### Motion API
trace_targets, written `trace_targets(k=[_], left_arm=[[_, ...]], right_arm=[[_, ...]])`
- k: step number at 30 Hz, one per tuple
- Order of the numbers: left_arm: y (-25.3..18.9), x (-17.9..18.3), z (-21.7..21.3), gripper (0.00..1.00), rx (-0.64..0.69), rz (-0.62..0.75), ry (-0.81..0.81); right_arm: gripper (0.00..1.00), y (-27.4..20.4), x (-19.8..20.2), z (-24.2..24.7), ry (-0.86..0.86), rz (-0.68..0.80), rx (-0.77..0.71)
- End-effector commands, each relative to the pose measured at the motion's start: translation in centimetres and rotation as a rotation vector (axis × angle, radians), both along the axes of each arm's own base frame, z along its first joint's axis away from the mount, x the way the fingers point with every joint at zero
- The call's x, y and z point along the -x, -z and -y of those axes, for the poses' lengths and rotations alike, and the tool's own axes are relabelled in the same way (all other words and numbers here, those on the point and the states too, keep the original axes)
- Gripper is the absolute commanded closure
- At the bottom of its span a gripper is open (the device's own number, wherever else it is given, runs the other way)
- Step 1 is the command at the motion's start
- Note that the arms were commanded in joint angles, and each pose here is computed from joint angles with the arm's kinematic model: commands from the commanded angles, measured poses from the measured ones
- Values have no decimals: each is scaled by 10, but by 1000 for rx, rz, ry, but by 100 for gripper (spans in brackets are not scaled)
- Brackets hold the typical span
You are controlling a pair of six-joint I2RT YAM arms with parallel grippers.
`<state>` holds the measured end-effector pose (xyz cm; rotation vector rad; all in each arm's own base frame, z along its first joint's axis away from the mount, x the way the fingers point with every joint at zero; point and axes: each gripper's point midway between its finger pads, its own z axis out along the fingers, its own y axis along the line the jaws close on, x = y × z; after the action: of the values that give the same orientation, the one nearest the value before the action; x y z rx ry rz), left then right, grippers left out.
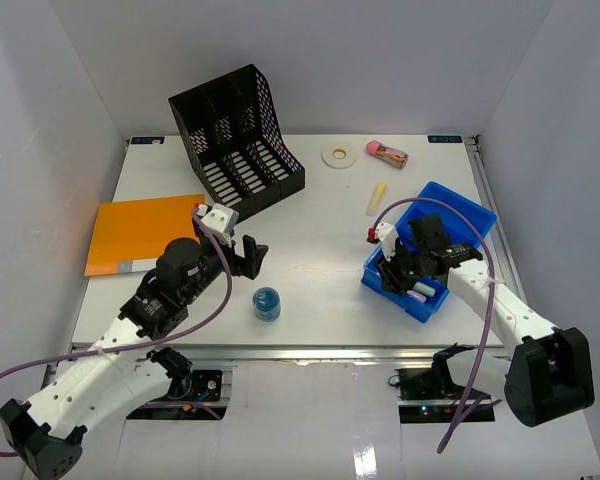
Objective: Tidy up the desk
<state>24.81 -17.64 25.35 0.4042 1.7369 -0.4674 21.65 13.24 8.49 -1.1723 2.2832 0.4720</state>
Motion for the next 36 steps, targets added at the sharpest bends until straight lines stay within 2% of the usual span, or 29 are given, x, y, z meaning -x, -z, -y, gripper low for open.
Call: trace_targets(k=[1, 3, 5, 9, 12, 15, 19, 22, 27, 36], left_arm=[[-2, 4, -1, 2, 8, 8, 16], [-2, 4, -1, 2, 10, 8, 14], [-3, 5, -1, 2, 11, 12, 17], [-4, 5, -2, 2, 13, 15, 13], [-3, 5, -2, 2, 12, 14, 14], [0, 4, -2, 2, 5, 8, 9], [3, 2, -3, 2, -5, 3, 0], [5, 0, -4, 2, -13, 2, -12], [12, -5, -7, 2, -35, -8, -34], [19, -11, -11, 2, -58, -22, -61]], right_arm=[[49, -9, 0, 5, -36, 35, -10], [39, -11, 1, 5, -57, 39, -12], [34, -17, 1, 1, -87, 47, -32], [26, -51, 3, -17, -204, 68, -126], [23, -92, -8, -29, -276, 124, -181], [20, -125, -28, -33, -271, 183, -209], [19, -140, -88, -37, -103, 237, -237], [19, -134, -130, -44, 60, 153, -287], [15, -107, -195, -48, 271, 44, -271], [14, -84, -249, -34, 477, 62, -235]])
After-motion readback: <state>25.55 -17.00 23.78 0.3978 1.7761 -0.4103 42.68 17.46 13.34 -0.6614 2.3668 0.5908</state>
